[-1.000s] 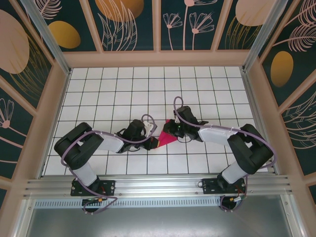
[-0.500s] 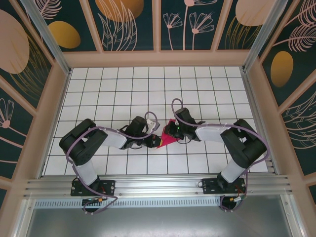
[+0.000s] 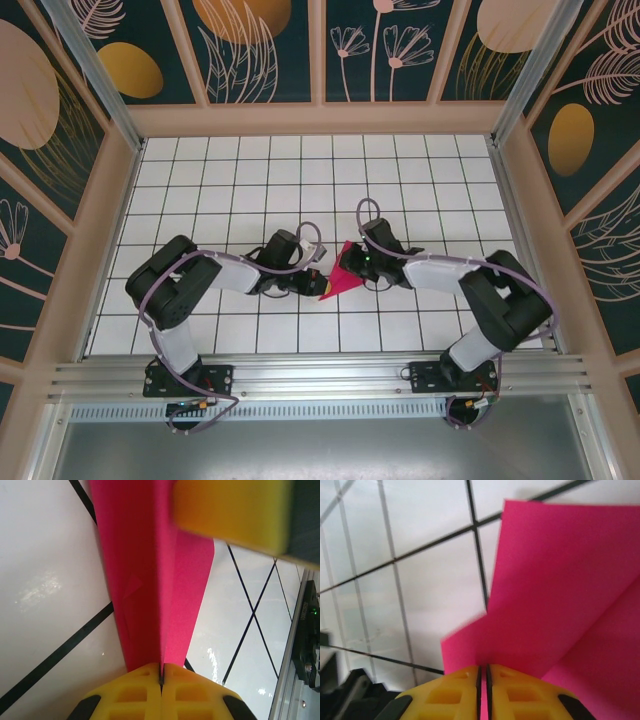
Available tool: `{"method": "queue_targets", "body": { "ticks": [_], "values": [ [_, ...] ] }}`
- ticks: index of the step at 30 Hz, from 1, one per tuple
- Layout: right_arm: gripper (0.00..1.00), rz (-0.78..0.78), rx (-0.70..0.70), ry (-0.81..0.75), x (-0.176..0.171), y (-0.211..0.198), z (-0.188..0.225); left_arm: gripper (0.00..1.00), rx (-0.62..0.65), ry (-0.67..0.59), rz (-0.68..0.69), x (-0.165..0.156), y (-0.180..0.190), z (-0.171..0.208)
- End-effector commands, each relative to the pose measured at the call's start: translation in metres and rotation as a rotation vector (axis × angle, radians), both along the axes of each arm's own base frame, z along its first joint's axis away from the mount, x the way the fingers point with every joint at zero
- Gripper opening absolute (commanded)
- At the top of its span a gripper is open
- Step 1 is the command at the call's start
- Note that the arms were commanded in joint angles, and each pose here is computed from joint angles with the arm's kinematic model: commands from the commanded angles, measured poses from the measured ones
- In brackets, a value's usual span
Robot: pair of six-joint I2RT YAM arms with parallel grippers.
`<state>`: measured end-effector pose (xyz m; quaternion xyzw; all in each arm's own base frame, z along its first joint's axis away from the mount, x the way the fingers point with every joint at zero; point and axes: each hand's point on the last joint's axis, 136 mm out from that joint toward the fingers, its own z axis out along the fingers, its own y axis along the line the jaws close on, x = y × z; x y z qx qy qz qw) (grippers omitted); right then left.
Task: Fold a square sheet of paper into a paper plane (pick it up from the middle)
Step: Fourth fold the wing at the center of the table.
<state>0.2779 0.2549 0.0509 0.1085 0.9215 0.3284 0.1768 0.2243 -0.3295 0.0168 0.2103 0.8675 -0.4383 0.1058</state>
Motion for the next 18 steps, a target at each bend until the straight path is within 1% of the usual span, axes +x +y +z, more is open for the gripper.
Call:
{"method": "queue_targets", "body": {
  "ticks": [1, 9, 14, 18],
  "values": [
    [0.16, -0.051, 0.008, -0.029, 0.003, -0.014, 0.015, 0.0, 0.088, 0.075, -0.055, -0.022, 0.004, -0.034],
    [0.16, -0.04, 0.032, 0.01, -0.009, -0.014, 0.003, 0.0, 0.115, 0.105, -0.085, -0.023, 0.002, -0.041],
    [0.16, -0.022, 0.043, 0.013, -0.007, -0.008, 0.002, 0.0, 0.129, 0.15, -0.11, -0.027, 0.001, -0.045],
    [0.16, 0.012, 0.089, 0.008, -0.006, 0.002, 0.007, 0.0, 0.141, 0.163, -0.116, -0.028, 0.002, -0.048]
  ]
}}
